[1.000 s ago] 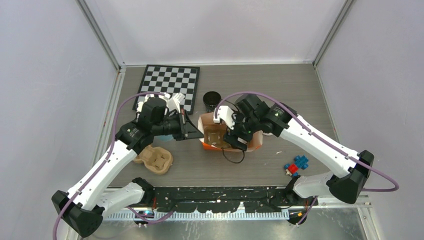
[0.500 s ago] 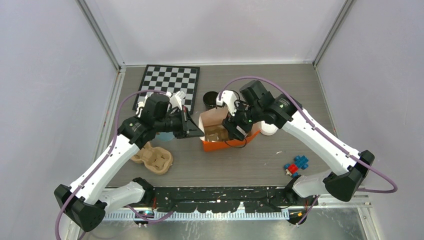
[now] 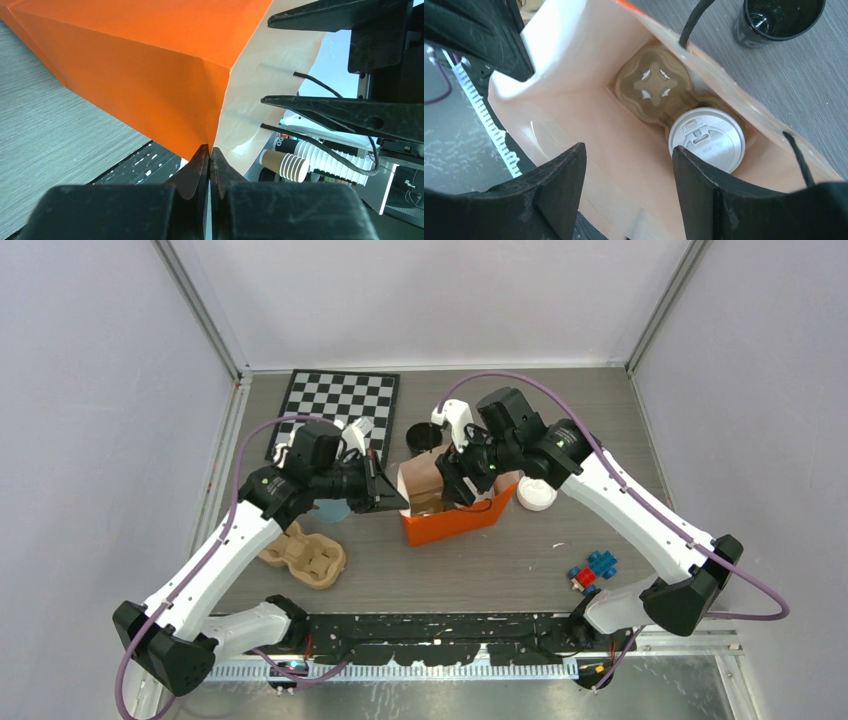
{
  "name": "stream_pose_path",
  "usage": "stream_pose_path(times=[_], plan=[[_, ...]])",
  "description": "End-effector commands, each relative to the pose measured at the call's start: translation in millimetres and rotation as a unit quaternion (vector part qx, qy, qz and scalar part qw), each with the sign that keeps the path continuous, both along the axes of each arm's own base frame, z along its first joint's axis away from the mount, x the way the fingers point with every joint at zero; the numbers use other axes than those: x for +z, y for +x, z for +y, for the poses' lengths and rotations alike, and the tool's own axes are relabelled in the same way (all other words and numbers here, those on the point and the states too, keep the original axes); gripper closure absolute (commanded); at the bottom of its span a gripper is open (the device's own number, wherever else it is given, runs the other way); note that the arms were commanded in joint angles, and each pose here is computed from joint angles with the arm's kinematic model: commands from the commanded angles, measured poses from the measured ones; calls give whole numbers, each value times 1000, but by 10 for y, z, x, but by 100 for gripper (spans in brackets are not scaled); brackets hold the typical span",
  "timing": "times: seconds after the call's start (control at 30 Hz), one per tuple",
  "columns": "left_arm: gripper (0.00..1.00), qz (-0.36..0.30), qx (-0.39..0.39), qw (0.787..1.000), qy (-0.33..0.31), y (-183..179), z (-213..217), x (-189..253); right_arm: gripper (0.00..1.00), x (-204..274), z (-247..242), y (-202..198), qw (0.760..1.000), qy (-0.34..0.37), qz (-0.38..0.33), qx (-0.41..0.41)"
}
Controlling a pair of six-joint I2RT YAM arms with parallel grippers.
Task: Pack the takeout coffee
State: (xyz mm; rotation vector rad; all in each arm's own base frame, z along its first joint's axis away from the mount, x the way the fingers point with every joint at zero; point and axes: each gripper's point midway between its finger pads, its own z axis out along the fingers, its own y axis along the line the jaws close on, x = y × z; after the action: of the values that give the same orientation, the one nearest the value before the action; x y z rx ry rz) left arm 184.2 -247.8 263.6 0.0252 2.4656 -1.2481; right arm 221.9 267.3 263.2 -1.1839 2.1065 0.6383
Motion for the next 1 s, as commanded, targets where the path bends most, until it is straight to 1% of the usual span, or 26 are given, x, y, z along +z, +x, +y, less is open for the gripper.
stream_pose_path(times=[0.0, 0.07, 0.17, 0.3, 0.43, 0.63, 0.73, 0.97], plan=[[95, -11, 7, 1000, -8, 49, 13, 140, 32, 376, 154, 185, 996, 68, -16, -57], [92, -18, 12, 1000, -6, 81, 23, 154, 32, 467, 173, 228, 993, 84, -20, -75], [84, -30, 25, 999, 0, 128, 55, 162, 31, 549, 179, 256, 990, 101, -18, -96], [75, -41, 38, 998, 6, 190, 87, 159, 31, 578, 170, 283, 988, 105, -21, -109], [73, -64, 35, 997, 2, 278, 60, 213, 30, 556, 169, 353, 988, 99, -33, -115], [65, -82, 31, 996, 3, 400, 10, 288, 30, 597, 213, 451, 987, 97, -41, -119], [64, -92, 31, 995, 0, 444, -7, 305, 30, 492, 205, 478, 989, 84, -48, -114], [61, -107, 30, 994, -7, 527, -55, 359, 30, 518, 224, 547, 988, 83, -55, -117]])
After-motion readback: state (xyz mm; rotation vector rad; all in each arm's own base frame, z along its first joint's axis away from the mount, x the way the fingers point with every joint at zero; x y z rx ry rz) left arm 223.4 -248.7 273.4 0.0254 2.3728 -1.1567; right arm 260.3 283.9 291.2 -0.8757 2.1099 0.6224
